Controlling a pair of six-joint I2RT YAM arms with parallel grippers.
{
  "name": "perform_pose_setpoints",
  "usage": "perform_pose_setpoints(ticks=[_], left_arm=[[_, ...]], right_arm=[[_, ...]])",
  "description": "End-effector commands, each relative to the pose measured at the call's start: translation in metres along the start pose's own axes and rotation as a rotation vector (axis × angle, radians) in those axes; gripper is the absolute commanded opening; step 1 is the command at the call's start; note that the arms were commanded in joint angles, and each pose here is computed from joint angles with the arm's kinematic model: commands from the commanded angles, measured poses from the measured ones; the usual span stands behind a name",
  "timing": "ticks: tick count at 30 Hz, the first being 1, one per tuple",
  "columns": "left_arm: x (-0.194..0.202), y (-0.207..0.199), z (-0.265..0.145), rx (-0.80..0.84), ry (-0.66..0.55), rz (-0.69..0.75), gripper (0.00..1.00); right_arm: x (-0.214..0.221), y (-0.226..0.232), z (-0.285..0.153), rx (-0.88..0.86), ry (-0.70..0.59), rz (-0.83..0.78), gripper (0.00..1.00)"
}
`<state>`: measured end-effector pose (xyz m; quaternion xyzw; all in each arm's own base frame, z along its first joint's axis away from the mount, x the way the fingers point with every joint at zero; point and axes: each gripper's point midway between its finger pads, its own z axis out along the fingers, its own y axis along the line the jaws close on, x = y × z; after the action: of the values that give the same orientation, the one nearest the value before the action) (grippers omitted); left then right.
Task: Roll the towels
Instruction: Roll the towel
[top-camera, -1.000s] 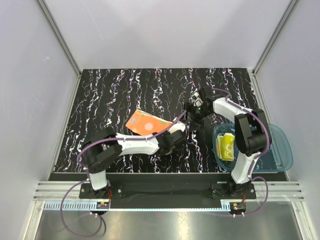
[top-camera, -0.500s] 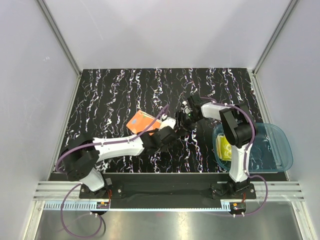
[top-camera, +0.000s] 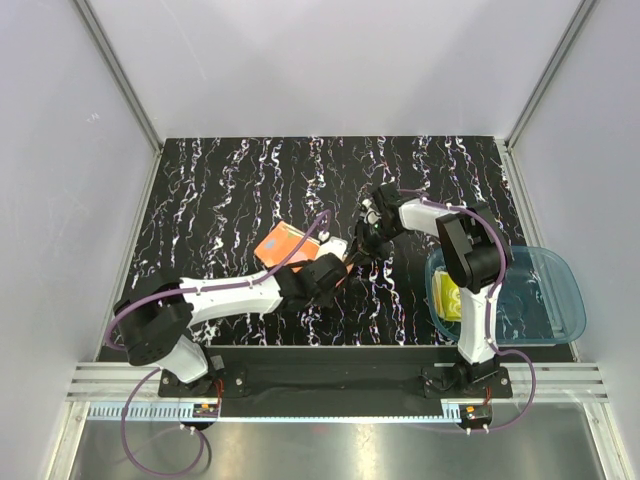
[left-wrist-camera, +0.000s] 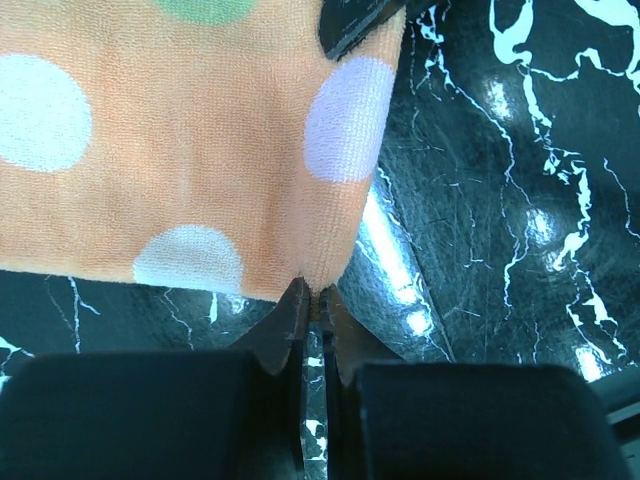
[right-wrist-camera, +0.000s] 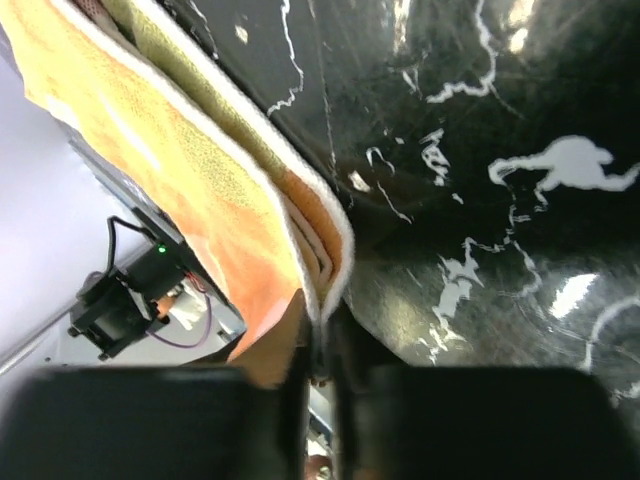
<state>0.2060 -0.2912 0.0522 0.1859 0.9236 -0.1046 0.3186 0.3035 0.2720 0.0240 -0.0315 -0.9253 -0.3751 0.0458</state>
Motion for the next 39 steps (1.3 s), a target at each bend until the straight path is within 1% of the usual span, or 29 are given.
perform_pose_setpoints(ticks=[1,2,3,7,9,11,14,18,19,20,25,27,28,29,31,33,35,36,37,39], left_arm=[[0.000,-0.010,-0.010,0.073,0.010,-0.005,0.00],[0.001,-0.011,-0.011,0.080,0.014,-0.007,0.00],[0.002,-0.012,-0.012,0.088,0.018,-0.010,0.00],[0.003,-0.024,-0.015,0.148,0.041,-0.028,0.00],[-0.001,-0.031,-0.018,0.165,0.054,-0.035,0.00],[0.001,-0.037,-0.018,0.183,0.082,-0.045,0.00],[-0.005,-0.050,-0.023,0.245,0.083,-0.083,0.00],[-0.015,-0.063,-0.034,0.332,0.073,-0.156,0.00],[-0.015,-0.068,-0.039,0.376,0.089,-0.186,0.00],[-0.019,-0.074,-0.041,0.410,0.079,-0.205,0.00],[-0.022,-0.079,-0.046,0.496,0.098,-0.341,0.00],[-0.018,-0.079,-0.046,0.538,0.109,-0.401,0.00],[-0.027,-0.077,-0.049,0.561,0.075,-0.436,0.00],[-0.014,-0.068,-0.044,0.539,0.103,-0.464,0.00],[-0.021,-0.060,-0.044,0.548,0.086,-0.539,0.00],[-0.010,-0.050,-0.040,0.528,0.107,-0.599,0.00],[-0.014,-0.040,-0.038,0.535,0.087,-0.658,0.00],[-0.005,-0.031,-0.035,0.526,0.104,-0.713,0.00],[-0.010,-0.029,-0.036,0.548,0.075,-0.736,0.00],[-0.005,-0.018,-0.033,0.532,0.074,-0.795,0.00]], right_arm=[[-0.015,-0.002,-0.019,0.113,-0.081,-0.083,0.27],[-0.013,-0.002,-0.025,0.143,-0.083,-0.084,0.37],[-0.016,-0.009,-0.030,0.192,-0.106,-0.089,0.53],[-0.020,-0.019,-0.049,0.315,-0.146,-0.130,0.67],[-0.021,-0.022,-0.061,0.374,-0.170,-0.134,0.69],[-0.024,-0.019,-0.074,0.393,-0.201,-0.142,0.71],[-0.028,-0.013,-0.094,0.424,-0.261,-0.155,0.77],[-0.029,-0.004,-0.112,0.438,-0.307,-0.178,0.79],[-0.029,-0.003,-0.115,0.439,-0.310,-0.181,0.79],[-0.028,0.000,-0.118,0.436,-0.315,-0.184,0.79],[-0.024,0.010,-0.123,0.405,-0.315,-0.195,0.79],[-0.020,0.012,-0.121,0.385,-0.303,-0.194,0.79],[-0.020,0.016,-0.122,0.373,-0.306,-0.205,0.79],[-0.018,0.017,-0.122,0.363,-0.301,-0.207,0.79],[-0.015,0.023,-0.123,0.331,-0.298,-0.218,0.79],[-0.013,0.028,-0.122,0.308,-0.294,-0.225,0.79],[-0.013,0.033,-0.124,0.287,-0.300,-0.236,0.78],[-0.011,0.036,-0.123,0.269,-0.292,-0.239,0.78],[-0.010,0.039,-0.124,0.253,-0.293,-0.245,0.78],[-0.005,0.047,-0.122,0.206,-0.279,-0.259,0.78]])
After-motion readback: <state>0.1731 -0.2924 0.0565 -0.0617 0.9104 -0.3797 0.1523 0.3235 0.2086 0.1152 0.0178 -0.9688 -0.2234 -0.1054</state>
